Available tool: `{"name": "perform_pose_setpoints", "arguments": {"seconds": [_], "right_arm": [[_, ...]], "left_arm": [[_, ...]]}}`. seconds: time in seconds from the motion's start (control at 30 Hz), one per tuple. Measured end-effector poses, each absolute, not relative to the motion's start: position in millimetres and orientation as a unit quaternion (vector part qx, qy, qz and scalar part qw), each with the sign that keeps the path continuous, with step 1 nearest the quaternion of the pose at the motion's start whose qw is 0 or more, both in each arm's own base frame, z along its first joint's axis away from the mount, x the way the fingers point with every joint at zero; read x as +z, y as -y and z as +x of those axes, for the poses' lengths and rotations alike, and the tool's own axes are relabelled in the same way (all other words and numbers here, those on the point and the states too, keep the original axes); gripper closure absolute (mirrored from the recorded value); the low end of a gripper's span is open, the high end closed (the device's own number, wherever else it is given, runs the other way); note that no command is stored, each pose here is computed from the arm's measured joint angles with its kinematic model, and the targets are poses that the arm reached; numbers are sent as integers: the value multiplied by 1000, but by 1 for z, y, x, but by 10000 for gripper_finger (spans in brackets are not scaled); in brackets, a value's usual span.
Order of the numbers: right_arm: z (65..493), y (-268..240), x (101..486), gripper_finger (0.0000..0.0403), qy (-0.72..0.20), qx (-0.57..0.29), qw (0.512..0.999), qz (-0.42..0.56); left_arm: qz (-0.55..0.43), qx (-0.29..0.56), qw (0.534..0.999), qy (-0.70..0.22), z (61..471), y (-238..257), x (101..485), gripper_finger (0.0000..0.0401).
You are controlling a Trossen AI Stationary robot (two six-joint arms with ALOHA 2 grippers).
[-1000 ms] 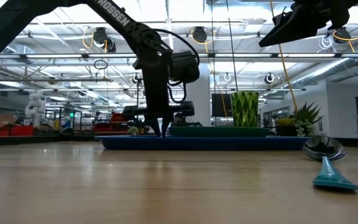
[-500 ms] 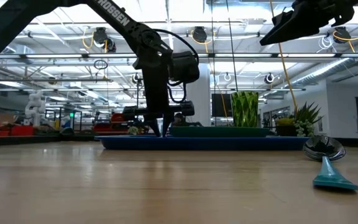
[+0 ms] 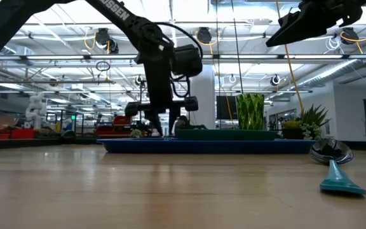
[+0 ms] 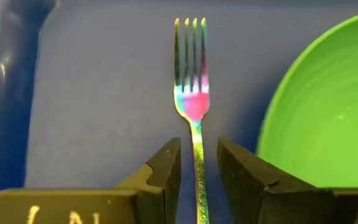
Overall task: Pick and place plate/cup/fork/spoon on tray
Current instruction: Put the light blue spoon on the blue serving tray to the left of the blue fork
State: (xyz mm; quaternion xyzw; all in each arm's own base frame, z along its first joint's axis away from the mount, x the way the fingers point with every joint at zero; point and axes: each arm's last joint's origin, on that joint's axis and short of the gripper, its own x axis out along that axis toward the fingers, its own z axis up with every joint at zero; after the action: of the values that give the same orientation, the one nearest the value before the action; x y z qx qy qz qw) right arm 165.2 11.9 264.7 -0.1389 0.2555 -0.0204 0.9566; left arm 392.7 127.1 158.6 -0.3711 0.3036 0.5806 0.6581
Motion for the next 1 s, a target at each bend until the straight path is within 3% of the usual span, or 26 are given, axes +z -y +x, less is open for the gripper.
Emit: {"name": "perform_pose_setpoints", "arguments": {"seconds": [0.33, 0.43, 0.6, 1.0], "right_arm": [[164, -14, 262, 277, -268, 15, 959, -93], [164, -17, 262, 277, -267, 22, 962, -42], [174, -32, 253, 277, -292, 48, 955, -10], [210, -101, 199, 277, -382, 193, 903, -32]], "left_arm": [[-300, 535, 724, -316, 375, -117, 224, 293], [-251, 506, 759, -325, 369, -102, 247, 293], [-189, 511, 779, -310, 354, -72, 278, 293], [-124, 438, 829, -325, 357, -30, 289, 293]]}}
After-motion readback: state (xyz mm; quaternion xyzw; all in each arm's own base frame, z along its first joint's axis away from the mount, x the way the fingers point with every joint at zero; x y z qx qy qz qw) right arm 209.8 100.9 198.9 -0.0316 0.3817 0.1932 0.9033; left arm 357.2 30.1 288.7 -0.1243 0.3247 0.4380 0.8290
